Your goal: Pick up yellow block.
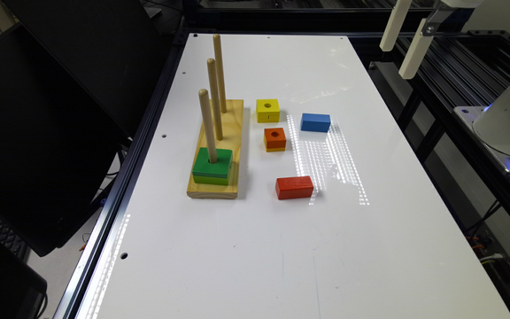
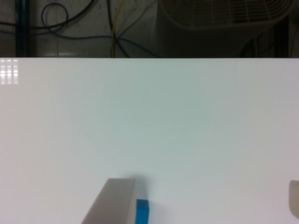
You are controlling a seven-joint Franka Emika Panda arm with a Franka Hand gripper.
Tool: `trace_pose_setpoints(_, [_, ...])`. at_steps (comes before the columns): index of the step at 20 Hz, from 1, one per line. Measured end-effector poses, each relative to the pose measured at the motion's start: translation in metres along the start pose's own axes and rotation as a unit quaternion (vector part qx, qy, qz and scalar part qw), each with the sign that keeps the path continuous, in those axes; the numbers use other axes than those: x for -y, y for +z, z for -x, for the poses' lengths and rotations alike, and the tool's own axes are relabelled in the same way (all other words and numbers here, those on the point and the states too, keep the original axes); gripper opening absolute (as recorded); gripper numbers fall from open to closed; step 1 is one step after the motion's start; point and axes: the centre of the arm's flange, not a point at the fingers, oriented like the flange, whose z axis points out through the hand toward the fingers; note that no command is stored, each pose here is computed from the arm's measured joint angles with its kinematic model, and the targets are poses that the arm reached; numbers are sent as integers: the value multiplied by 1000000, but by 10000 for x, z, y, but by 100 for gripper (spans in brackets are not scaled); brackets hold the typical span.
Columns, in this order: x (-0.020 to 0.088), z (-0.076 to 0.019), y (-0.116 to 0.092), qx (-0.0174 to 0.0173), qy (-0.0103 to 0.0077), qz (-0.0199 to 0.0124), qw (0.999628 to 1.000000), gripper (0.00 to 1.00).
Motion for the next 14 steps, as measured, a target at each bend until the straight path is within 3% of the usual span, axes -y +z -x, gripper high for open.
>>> trace_pose_setpoints(7, [64, -14, -19, -3440, -3360, -2704, 999985, 100])
trace_pose_setpoints(14, [150, -82, -15, -1861, -4319, -2804, 999985, 100])
